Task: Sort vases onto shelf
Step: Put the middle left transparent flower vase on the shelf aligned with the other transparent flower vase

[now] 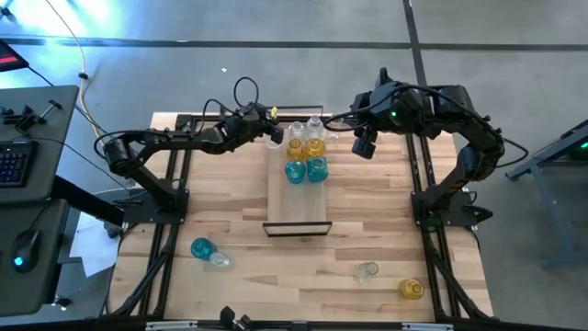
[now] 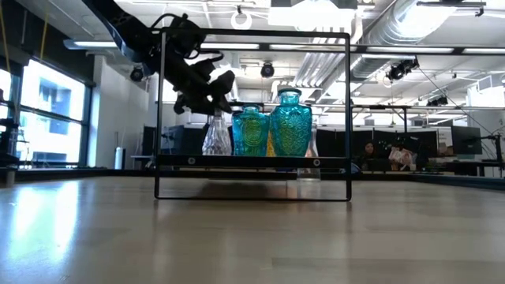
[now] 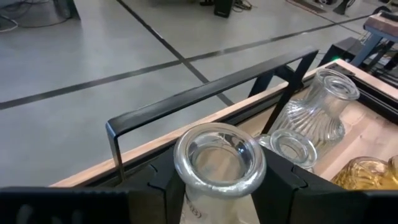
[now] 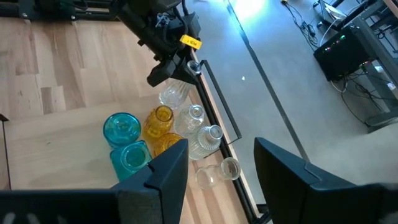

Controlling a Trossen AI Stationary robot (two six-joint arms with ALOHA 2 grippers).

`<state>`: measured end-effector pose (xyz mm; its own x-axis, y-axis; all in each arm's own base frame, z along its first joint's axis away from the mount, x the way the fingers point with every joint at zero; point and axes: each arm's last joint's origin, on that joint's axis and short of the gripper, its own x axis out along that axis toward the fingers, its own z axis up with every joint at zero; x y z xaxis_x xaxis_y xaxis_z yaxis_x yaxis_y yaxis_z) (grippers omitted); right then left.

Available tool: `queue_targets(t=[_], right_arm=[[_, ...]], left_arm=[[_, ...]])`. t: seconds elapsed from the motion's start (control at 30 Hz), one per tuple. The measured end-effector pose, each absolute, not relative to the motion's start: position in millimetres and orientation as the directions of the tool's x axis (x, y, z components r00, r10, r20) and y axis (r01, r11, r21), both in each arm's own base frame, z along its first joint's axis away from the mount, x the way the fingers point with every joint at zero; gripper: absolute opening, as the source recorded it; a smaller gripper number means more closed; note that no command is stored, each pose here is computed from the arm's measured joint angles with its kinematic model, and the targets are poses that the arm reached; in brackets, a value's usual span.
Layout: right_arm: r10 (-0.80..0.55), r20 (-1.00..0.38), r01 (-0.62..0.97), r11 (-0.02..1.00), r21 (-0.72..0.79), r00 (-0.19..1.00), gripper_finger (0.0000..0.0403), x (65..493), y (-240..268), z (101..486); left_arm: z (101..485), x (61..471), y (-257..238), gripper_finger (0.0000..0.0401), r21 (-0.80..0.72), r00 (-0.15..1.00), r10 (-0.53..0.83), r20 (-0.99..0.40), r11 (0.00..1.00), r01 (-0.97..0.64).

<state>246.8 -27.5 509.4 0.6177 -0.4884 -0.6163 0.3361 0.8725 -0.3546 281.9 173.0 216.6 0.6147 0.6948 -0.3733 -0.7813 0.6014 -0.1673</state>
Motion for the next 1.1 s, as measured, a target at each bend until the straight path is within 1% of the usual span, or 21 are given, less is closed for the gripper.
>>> queue_targets(t=[0.4, 0.77, 0.9, 1.1], right_arm=[[-0.488, -0.616, 0.336, 0.873, -0.354, 0.618, 0.0167, 246.8, -27.5, 509.4], [-0.488, -0.616, 0.332, 0.873, -0.358, 0.618, 0.0167, 246.8, -27.5, 509.5], [-0.488, -0.616, 0.331, 0.873, -0.360, 0.618, 0.0167, 246.8, -27.5, 509.5], [-0.488, -0.616, 0.330, 0.873, -0.359, 0.619, 0.0167, 246.9, -27.4, 509.5]], left_arm=[[222.0, 283.9, 173.8, 0.0172, -0.208, 0.643, 0.694, -0.323, 0.611, -0.764], [224.8, 286.5, 171.1, 0.0175, -0.220, 0.666, 0.685, -0.297, 0.629, -0.745], [225.5, 286.0, 171.2, 0.0175, -0.193, 0.658, 0.693, -0.295, 0.632, -0.751], [239.7, 280.7, 168.3, 0.0175, -0.173, 0.664, 0.704, -0.252, 0.642, -0.747]])
